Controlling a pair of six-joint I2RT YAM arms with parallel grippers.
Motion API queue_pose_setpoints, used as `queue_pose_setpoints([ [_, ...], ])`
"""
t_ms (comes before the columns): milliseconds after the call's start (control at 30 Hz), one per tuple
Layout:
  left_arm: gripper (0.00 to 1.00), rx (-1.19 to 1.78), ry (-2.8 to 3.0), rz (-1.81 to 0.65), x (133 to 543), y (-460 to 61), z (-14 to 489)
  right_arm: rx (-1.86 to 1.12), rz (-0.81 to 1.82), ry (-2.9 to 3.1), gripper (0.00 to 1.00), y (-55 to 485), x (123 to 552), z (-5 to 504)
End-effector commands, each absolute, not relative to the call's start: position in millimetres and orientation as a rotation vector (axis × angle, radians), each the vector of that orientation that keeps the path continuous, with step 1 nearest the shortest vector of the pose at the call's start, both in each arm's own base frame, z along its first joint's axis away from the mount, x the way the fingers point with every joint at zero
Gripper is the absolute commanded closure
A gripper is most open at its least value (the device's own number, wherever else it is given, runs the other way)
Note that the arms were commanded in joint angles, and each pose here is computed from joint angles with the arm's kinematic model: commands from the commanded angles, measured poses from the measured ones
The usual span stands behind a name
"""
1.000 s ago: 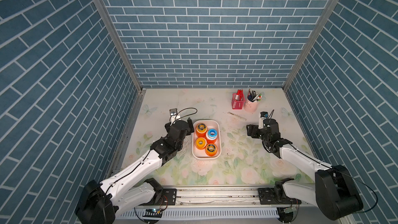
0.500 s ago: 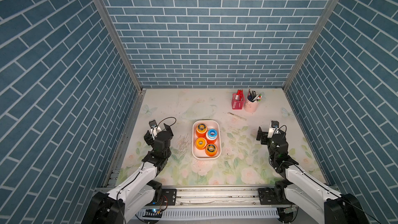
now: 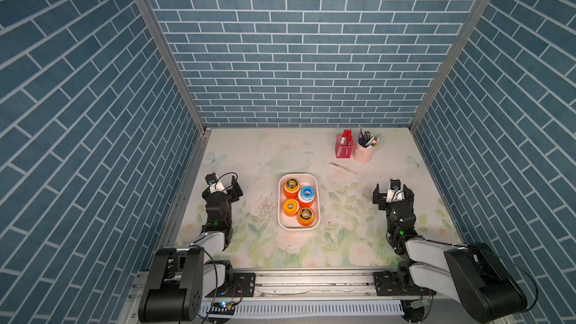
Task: Put the sealing tape into the storage box
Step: Reset both arms
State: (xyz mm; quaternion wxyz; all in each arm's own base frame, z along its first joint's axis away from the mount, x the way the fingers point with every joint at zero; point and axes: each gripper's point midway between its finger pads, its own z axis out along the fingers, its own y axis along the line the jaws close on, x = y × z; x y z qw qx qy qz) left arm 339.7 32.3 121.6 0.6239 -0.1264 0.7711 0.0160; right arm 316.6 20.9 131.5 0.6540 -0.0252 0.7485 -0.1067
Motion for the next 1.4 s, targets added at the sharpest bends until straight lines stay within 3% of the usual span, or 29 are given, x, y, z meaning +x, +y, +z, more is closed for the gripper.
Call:
queue_pose_setpoints([
  [0, 0.10, -0.134, 1.685, -0.051, 357.5, 10.4, 146.3, -0.090, -0.222, 1.592, 0.01, 25.8, 323.9, 156.6],
  [233, 0.20, 0.019, 1.720, -0.076, 378.7, 0.6, 142.7, -0.099, -0.190, 1.529, 0.01, 23.4, 330.5, 161.8],
  [300, 0.14, 0.004, 1.650, -0.077, 369.2, 6.4, 142.2, -0.025, -0.174, 1.536, 0.01, 9.3, 335.1, 153.4],
  [467, 0.14, 0.036, 1.672, -0.051, 371.9, -0.1, 134.1, -0.041, -0.118, 1.610, 0.01, 8.7, 357.7, 136.9],
  [600, 0.00, -0.043, 1.699, 0.037, 377.0, 7.5, 129.0, -0.033, -0.081, 1.684, 0.00, 4.1, 373.1, 126.5],
  [1367, 0.00, -0.053, 1.697, 0.050, 376.7, 8.5, 129.3, -0.032, -0.088, 1.682, 0.00, 2.8, 371.8, 127.1],
])
